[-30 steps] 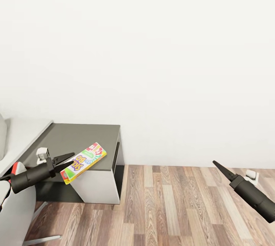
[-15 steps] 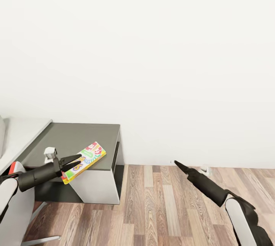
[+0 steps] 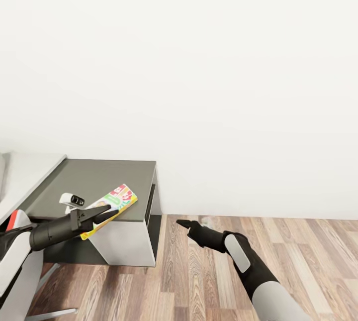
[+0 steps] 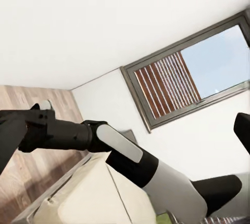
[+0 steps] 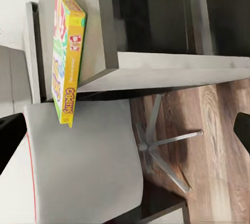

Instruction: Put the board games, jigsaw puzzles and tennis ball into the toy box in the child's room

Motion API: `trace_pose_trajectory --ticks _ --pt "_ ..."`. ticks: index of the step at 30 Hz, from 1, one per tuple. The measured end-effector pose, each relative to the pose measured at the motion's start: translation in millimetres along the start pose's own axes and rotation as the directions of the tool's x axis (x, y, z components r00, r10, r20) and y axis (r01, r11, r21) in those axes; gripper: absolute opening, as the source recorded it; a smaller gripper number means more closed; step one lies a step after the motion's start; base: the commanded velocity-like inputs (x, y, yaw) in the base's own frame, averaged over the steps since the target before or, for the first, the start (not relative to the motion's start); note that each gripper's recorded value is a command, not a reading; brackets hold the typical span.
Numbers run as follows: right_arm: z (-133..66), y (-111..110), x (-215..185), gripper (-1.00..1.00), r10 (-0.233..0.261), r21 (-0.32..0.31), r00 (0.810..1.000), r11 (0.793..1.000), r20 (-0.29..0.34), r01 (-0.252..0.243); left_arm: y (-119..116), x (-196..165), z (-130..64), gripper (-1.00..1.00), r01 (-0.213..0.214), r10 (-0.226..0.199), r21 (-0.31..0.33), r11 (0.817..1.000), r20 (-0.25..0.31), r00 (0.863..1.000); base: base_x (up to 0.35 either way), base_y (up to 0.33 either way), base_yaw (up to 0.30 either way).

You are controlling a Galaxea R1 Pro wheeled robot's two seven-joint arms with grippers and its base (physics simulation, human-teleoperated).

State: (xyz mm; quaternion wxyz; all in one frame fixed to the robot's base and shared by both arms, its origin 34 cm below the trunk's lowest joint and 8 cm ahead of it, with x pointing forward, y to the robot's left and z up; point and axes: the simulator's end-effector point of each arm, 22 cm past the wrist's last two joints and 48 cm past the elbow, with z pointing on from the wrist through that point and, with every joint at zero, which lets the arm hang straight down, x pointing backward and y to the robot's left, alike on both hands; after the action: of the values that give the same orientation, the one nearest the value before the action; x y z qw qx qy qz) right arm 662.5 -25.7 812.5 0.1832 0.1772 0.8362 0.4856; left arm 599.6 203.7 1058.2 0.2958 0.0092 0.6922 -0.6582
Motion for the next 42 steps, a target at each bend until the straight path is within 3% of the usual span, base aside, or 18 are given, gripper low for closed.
trace_pose_trajectory --ticks 7,10,15,17,21,25,29,32,35,38,41,42 --pt "-23.6 -18.7 -24.7 1.00 -0.015 -0.049 1.000 0.999 0.027 0.017 5.5 5.0 2.5 1.00 0.003 -0.003 0.013 1.000 -0.009 1.000 0.000 0.000 0.000" --pt "-44.8 -50.2 -40.2 1.00 -0.020 -0.010 0.999 1.000 0.046 0.021 8.9 4.6 1.6 1.00 0.001 -0.001 0.012 1.000 -0.005 1.000 0.000 0.000 0.000" --pt "-57.7 -113.4 -33.9 1.00 0.039 0.094 0.999 0.995 0.037 -0.042 14.0 5.4 1.0 1.00 -0.001 0.001 0.013 1.000 -0.003 1.000 0.000 0.000 0.000" --pt "-56.1 -119.3 -34.7 1.00 0.042 0.095 0.998 0.994 0.039 -0.046 15.9 7.1 2.0 1.00 -0.001 0.001 0.015 1.000 -0.006 1.000 0.000 0.000 0.000" --pt "-51.5 -107.7 -32.6 1.00 0.042 0.024 0.999 0.999 0.018 -0.042 20.0 8.9 2.7 1.00 -0.002 0.002 0.017 1.000 -0.008 1.000 0.000 0.000 0.000" --pt "-47.8 -98.1 -33.9 1.00 0.006 -0.018 1.000 1.000 -0.006 -0.006 23.2 7.6 5.6 1.00 -0.011 0.011 0.019 1.000 -0.009 1.000 0.000 0.000 0.000" --pt "-44.2 -119.0 -25.3 1.00 -0.058 0.053 0.997 0.997 -0.049 0.061 25.0 3.6 10.0 1.00 -0.029 0.030 0.021 0.999 -0.017 0.999 0.000 0.000 0.000" --pt "-46.0 -155.2 -16.3 1.00 -0.139 0.165 0.986 0.974 -0.091 0.153 10.1 -25.3 19.3 1.00 -0.108 0.109 0.044 0.993 -0.009 0.994 0.000 0.000 0.000" --pt "-45.2 -167.5 -13.6 1.00 -0.168 0.193 0.980 0.964 -0.104 0.186 -4.7 -50.4 26.9 1.00 -0.178 0.179 0.063 0.982 0.001 0.984 0.000 0.000 0.000" --pt "-36.2 -148.4 -14.8 1.00 -0.188 0.119 0.978 0.973 -0.094 0.199 -19.6 -74.3 34.1 1.00 -0.247 0.247 0.073 0.966 0.014 0.969 0.000 0.000 0.000" --pt "-31.8 -98.9 -17.5 1.00 -0.204 -0.071 0.976 0.977 -0.080 0.199 -28.3 -90.6 34.4 1.00 -0.296 0.296 0.068 0.953 0.021 0.955 0.000 0.000 0.000" --pt "-31.7 -92.5 -16.3 1.00 -0.202 -0.100 0.976 0.976 -0.084 0.193 -28.0 -92.3 33.3 1.00 -0.303 0.302 0.064 0.951 0.020 0.953 0.000 0.000 0.000"
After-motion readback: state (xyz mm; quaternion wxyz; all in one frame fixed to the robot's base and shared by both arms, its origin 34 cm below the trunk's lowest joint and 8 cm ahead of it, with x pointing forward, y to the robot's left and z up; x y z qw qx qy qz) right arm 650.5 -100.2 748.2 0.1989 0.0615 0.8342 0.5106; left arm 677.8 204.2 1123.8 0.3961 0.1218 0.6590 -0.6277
